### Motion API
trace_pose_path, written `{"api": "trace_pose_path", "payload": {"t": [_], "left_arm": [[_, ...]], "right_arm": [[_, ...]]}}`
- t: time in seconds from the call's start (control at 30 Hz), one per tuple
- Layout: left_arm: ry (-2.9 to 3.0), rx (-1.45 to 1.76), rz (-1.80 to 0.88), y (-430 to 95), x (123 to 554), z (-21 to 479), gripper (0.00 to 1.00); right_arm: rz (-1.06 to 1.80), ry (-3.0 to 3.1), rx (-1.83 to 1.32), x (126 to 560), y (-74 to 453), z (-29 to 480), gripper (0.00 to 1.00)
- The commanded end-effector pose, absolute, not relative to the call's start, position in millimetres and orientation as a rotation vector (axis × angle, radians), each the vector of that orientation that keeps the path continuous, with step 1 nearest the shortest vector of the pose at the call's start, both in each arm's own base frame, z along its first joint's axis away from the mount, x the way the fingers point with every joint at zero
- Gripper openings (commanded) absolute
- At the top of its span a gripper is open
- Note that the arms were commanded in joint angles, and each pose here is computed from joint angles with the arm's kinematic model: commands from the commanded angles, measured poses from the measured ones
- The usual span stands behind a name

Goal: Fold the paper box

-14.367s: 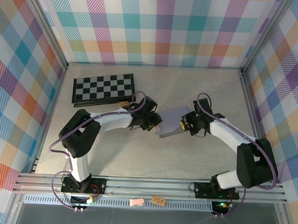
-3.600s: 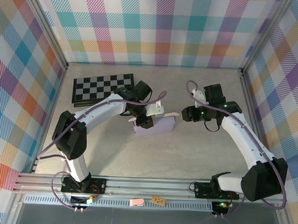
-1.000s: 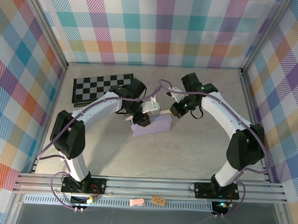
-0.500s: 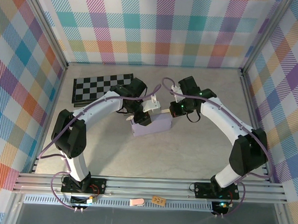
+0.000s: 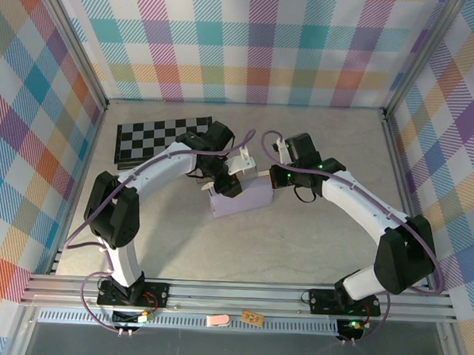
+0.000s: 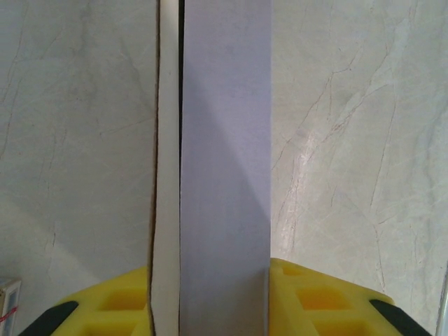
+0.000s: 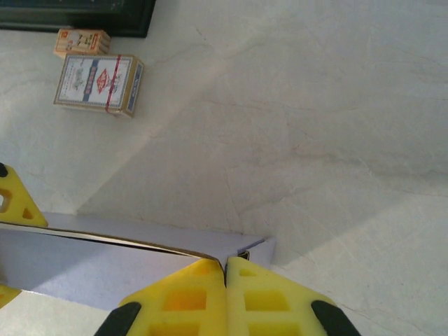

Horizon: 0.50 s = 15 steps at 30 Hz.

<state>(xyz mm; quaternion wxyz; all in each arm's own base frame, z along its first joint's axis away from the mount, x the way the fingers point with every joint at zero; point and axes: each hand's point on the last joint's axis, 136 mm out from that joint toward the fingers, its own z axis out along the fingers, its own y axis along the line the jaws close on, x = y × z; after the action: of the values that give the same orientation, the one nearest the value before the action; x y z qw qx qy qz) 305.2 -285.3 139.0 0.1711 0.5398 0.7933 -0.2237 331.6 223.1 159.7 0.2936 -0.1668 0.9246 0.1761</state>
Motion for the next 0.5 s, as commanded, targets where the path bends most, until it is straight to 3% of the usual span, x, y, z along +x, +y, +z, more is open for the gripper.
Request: {"api": "trace_pose_path", "payload": {"t": [0.0, 0.47], "left_arm": [[2.316, 1.449, -0.586, -282, 325, 127, 0.32], [2.295, 1.192, -0.658, -292, 340, 161, 0.41]], "right_arm": [[0.484, 2.508, -0.481, 310, 227, 138, 0.00], [0.418, 2.400, -0.502, 291, 216, 120, 0.00]]}}
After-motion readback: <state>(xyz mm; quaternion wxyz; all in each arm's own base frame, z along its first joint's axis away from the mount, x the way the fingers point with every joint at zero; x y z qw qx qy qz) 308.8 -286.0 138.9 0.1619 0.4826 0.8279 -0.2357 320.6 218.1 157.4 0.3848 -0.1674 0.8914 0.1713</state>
